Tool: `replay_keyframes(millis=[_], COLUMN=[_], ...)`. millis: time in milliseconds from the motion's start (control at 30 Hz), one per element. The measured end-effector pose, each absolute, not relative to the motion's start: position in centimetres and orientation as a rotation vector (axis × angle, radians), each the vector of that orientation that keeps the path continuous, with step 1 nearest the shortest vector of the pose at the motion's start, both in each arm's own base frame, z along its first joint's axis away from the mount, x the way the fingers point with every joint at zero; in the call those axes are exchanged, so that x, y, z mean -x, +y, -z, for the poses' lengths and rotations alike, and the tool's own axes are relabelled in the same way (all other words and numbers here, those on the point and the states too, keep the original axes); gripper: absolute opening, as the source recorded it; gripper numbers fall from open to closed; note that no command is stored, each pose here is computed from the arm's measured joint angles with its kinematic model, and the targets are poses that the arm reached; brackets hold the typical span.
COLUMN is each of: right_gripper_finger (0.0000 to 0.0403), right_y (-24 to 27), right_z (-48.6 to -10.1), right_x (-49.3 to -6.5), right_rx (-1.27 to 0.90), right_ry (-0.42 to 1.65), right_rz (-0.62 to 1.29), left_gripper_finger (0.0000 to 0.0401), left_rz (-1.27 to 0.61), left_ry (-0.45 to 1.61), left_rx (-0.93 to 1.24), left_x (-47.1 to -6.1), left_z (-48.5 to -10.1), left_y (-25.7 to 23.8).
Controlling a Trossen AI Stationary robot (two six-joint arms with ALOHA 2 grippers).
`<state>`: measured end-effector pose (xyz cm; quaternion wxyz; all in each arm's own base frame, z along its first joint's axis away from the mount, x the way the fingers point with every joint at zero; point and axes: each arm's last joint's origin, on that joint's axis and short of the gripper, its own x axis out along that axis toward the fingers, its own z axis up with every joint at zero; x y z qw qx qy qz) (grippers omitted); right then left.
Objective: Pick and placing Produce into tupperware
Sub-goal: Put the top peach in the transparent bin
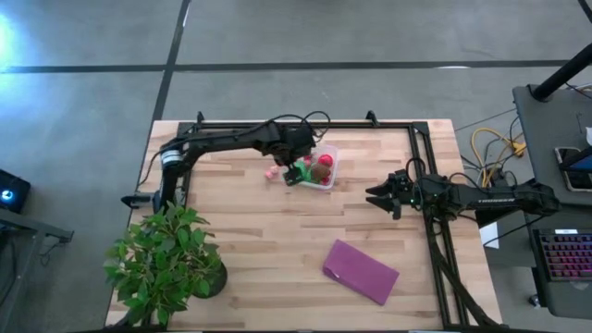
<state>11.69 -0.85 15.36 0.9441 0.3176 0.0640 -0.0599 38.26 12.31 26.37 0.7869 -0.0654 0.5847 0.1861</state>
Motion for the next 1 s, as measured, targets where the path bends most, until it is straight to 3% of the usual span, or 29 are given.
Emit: replay_keyframes(millis=[233,400,533,1000], right_gripper_finger=[0.0219,0.0219,0.0219,0.0219], right_y=[-0.9,-0.9,-0.9,-0.9], right_z=[-15.3,-15.3,-15.3,-15.3], right_x=[-11.7,-11.7,-11.7,-11.7], right_rx=[-0.647,-0.648,-0.648,-0.648], right_ry=[0.133,0.138,0.138,0.138], right_rz=[0.123,0.125,0.125,0.125], left_gripper_finger=[0.0305,0.0305,0.0305,0.0305], left_rz=[-0.301,-0.294,-0.296,-0.344], left_ry=[1.282,1.395,1.355,1.346], left_rx=[-0.052,-0.013,-0.022,0.019], left_x=[-36.0,-34.7,-34.7,-33.1], left_z=[-26.4,-22.8,-21.0,-17.8], left_y=[11.5,11.4,11.4,12.8])
